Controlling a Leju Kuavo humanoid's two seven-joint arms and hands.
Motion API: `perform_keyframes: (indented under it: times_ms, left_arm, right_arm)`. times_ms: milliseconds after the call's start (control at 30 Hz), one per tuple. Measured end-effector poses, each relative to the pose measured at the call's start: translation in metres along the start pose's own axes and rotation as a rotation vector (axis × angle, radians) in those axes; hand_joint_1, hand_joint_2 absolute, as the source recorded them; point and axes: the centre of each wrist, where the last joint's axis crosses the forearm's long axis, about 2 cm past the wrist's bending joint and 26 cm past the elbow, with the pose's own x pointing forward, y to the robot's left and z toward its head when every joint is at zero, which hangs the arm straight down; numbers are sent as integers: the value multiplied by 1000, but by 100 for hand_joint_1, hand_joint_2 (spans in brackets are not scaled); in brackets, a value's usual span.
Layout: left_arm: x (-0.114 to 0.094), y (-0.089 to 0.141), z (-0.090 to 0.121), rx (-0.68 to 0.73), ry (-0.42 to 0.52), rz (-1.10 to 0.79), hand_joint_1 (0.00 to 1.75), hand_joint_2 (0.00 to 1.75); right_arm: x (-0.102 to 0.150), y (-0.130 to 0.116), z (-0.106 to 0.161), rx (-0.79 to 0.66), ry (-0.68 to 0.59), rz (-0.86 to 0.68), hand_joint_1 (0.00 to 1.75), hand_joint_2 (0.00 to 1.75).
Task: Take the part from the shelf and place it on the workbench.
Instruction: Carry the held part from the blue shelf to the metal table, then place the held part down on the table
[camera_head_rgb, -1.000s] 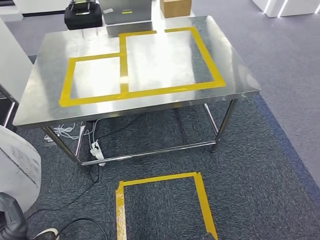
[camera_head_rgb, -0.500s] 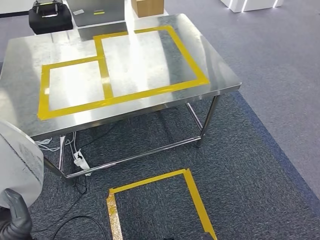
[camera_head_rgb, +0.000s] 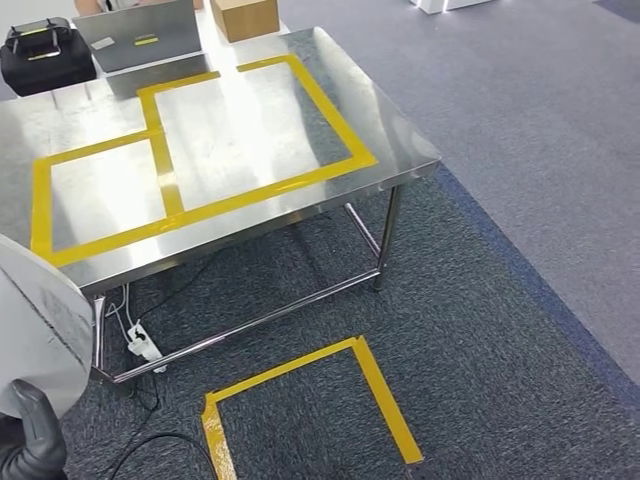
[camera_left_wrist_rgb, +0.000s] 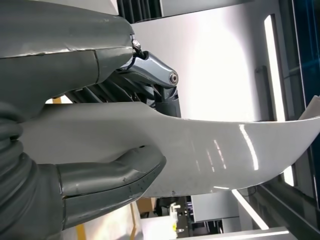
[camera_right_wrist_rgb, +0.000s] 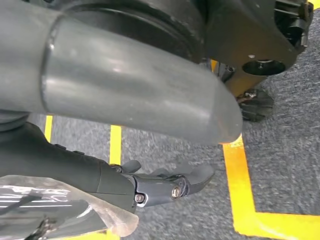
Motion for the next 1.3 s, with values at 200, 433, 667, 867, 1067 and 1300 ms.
perform_keyframes:
  times_ms: [200, 433, 667, 867, 1067, 1300]
  left_arm:
    - [-1, 3, 0, 1, -6, -8, 175, 175]
    - [-1, 4, 2, 2, -5, -11, 175, 175]
    - [-1, 6, 5, 7, 4, -20, 175, 175]
    - [-2, 9, 2, 12, -7, -34, 175, 175]
    - [-3, 14, 2, 13, -5, -52, 175, 175]
    - [-4, 17, 2, 18, -3, -60, 175, 175]
  right_arm:
    - [2, 4, 0, 6, -2, -9, 0, 0]
    - [0, 4, 0, 3, -10, -20, 0, 0]
    - [-1, 4, 0, 0, -16, -21, 0, 0]
    - [-2, 5, 1, 6, -21, -15, 0, 0]
    - [-6, 7, 2, 13, -22, -16, 0, 0]
    - [-1, 9, 1, 18, -32, -18, 0, 0]
